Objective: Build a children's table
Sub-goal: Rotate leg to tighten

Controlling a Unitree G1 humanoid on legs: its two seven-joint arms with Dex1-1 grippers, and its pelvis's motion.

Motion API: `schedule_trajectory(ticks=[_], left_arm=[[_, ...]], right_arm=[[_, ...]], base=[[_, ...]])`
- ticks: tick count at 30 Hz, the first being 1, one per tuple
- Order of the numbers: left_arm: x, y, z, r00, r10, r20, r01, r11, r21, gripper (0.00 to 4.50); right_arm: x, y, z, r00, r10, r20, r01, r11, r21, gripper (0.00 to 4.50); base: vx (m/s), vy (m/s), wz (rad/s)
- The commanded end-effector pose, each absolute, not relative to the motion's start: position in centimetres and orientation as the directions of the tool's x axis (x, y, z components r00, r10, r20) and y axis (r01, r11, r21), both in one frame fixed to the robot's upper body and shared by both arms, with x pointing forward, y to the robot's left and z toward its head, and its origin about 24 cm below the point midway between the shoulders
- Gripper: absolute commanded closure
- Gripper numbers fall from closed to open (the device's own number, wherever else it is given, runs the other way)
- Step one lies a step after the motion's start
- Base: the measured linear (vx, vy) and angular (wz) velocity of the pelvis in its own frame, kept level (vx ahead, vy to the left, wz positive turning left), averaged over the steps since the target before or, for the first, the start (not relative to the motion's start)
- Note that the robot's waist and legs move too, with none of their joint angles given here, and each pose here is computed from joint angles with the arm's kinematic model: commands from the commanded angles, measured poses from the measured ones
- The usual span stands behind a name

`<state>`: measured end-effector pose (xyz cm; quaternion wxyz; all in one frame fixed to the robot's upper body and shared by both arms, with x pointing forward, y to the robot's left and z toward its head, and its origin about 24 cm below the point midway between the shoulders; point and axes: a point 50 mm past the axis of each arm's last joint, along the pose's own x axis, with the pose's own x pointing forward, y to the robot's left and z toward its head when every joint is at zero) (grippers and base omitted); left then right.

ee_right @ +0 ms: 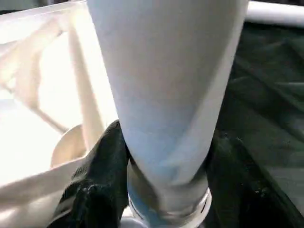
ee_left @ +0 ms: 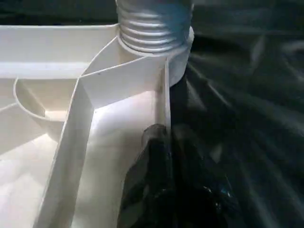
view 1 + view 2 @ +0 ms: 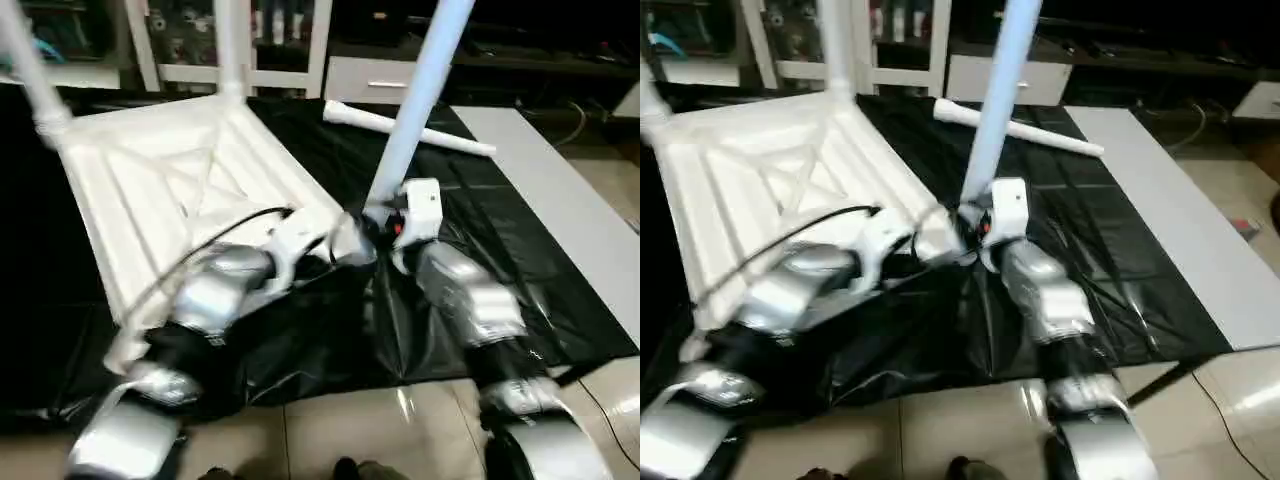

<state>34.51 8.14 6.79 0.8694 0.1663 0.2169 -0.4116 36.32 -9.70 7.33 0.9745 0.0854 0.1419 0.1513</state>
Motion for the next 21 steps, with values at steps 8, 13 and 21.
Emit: schedule_trajectory(ticks=[8, 13, 21], left_arm=[[34.9, 7.5, 6.8, 0.6, -0.61, -0.518, 0.764, 0.629, 0.145, 4.5], [35.0, 8.3, 6.7, 0.602, -0.6, -0.527, 0.759, 0.635, 0.143, 4.5], [33.0, 9.6, 6.1, 0.414, -0.725, -0.55, 0.886, 0.461, 0.06, 4.5]], right_arm=[[36.1, -8.2, 5.3, 0.887, 0.348, -0.305, -0.274, 0.926, 0.259, 2.56], [35.7, -8.1, 6.4, 0.861, 0.464, -0.208, -0.394, 0.868, 0.303, 1.77], [33.5, -12.0, 8.5, 0.712, 0.681, -0.172, -0.661, 0.732, 0.165, 0.97]], base=[[0.0, 0.0, 0.0], [0.0, 0.0, 0.0], [0.0, 0.0, 0.0]])
